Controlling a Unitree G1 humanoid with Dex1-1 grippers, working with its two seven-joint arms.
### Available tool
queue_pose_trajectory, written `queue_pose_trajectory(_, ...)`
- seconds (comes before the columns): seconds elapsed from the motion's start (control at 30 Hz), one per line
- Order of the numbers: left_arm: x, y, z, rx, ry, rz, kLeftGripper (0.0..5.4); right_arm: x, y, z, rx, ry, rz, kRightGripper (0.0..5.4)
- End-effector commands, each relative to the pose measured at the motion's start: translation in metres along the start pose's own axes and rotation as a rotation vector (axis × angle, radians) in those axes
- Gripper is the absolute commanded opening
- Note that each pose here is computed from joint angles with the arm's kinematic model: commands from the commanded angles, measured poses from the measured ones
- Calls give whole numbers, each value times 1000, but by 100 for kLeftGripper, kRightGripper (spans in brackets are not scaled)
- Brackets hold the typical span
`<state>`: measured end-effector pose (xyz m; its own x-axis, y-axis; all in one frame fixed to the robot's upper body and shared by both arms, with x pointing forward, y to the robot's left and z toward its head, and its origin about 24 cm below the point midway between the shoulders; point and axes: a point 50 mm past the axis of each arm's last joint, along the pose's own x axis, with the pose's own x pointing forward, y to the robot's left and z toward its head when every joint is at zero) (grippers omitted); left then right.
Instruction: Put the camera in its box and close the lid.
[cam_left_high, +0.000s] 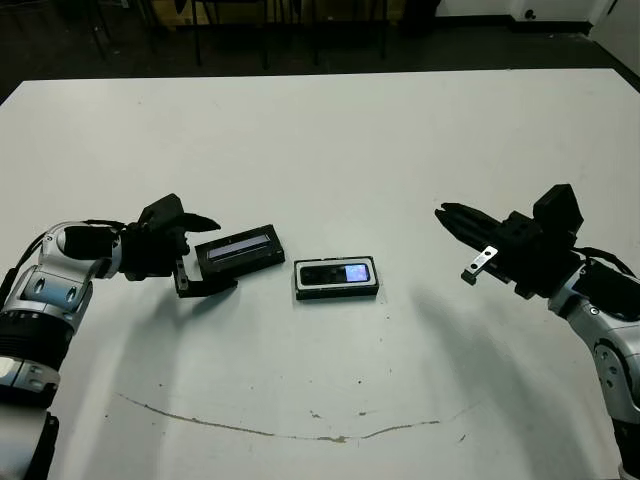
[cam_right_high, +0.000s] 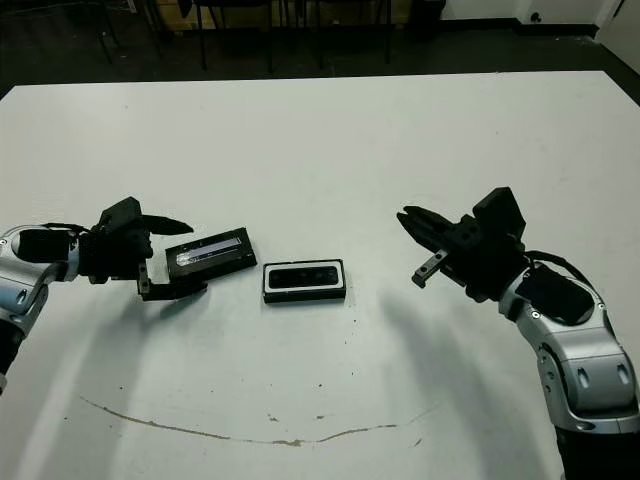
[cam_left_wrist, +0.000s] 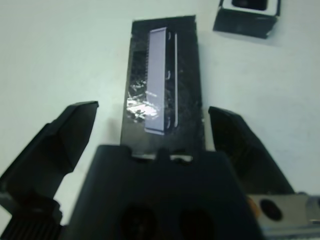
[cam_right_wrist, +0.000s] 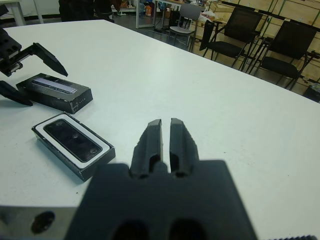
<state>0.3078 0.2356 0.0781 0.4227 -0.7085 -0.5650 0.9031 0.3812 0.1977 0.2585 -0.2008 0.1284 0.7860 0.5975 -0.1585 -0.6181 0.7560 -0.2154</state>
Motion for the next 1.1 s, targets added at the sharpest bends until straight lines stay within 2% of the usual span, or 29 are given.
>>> queue_pose_trajectory(0.03, 2, -1, -7, -39, 23, -11, 538, -3, -1, -6, 2, 29, -3, 0)
queue_pose_trajectory(0.2, 1, -1, -9, -101, 18, -75, 538, -3, -1, -6, 6, 32, -6, 0)
queue_pose_trajectory(0.33, 2, -4, -13, -259, -46, -140, 511, -4, -2, -6, -1, 25, -9, 0)
queue_pose_trajectory(0.47, 1, -7, -18, -342, -95, -167, 438, -4, -3, -5, 3, 28, -13, 0)
queue_pose_trajectory(0.77, -6, -15, -17, -343, -148, -271, 275, -4, -4, -4, 19, 43, -29, 0)
queue_pose_trajectory(1.1, -16, -21, -28, -364, -165, -148, 269, -5, -4, -6, 20, 44, -33, 0)
